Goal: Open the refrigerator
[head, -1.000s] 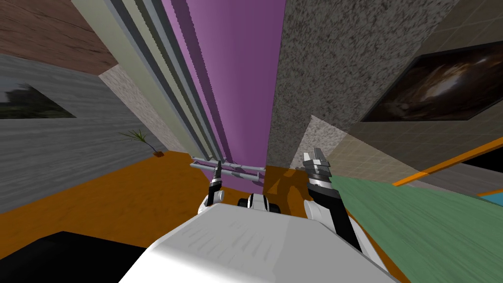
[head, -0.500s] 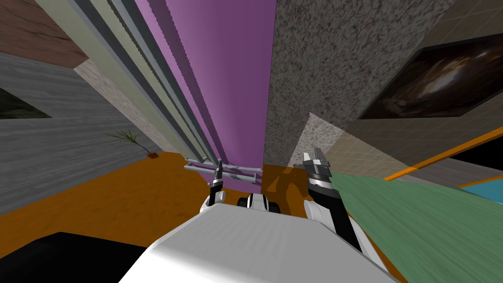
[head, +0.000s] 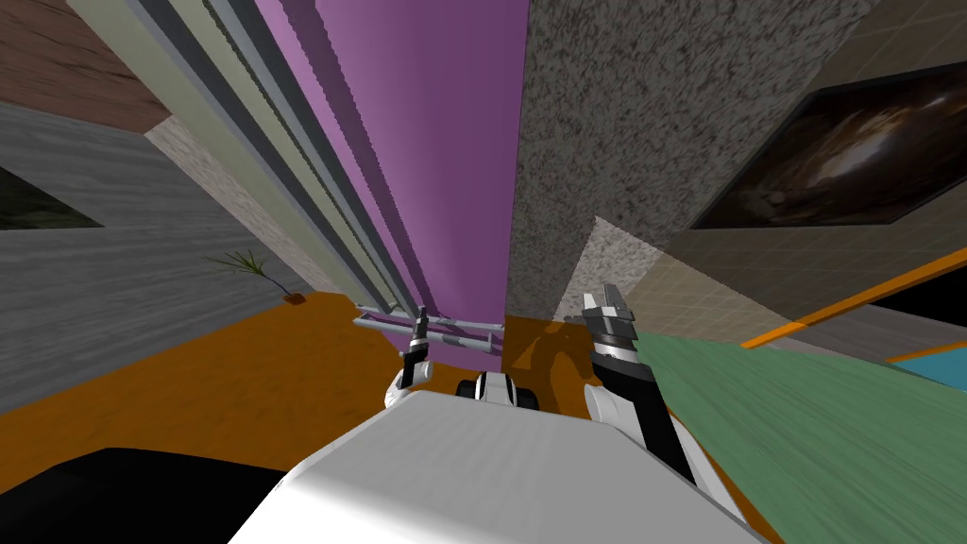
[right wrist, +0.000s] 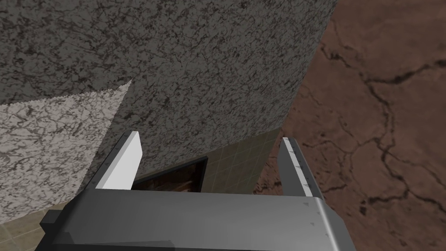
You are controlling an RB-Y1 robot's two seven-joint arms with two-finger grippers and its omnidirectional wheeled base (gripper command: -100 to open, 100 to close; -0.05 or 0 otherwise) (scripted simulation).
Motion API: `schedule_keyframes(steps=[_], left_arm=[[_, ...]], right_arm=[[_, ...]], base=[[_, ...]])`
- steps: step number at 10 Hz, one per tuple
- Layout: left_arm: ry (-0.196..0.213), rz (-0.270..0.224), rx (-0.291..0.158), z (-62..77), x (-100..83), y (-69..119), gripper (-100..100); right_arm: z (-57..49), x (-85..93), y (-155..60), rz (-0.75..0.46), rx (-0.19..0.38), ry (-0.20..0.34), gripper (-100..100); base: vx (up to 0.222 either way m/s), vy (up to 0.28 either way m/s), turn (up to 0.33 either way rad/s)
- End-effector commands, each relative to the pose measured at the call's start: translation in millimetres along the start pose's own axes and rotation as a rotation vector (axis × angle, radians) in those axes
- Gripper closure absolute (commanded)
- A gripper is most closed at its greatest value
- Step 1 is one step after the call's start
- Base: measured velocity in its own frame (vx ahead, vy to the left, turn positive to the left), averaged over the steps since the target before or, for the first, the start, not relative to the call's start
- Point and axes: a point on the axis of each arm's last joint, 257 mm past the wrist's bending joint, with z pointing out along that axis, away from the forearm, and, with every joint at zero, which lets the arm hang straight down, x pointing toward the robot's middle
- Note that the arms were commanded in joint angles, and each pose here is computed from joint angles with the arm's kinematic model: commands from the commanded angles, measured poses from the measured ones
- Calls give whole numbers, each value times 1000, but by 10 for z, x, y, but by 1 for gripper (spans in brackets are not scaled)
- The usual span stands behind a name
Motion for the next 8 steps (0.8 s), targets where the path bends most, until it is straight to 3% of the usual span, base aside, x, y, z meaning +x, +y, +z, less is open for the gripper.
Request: schedule_keyframes(steps=[1,2,3,6,7,8], left_arm=[[-4,2,-7,-210,20,30,100],[-4,0,0,-141,35,-10,100],[-40,22,-24,-136,-105,54,100],[-92,56,-65,-126,-324,161,100],[-125,78,-93,-128,-471,231,100],[-125,78,-93,-128,-471,231,100]], right_arm=[[0,0,0,0,0,0,0],[0,0,0,0,0,0,0],[0,0,0,0,0,0,0],[0,0,0,0,0,0,0],[0,0,0,0,0,0,0],[0,1,0,0,0,0,0]], base=[[-11,12,-21],[-9,-2,-8],[-26,-142,146],[-43,-242,212],[-120,-257,170],[-85,-193,142]])
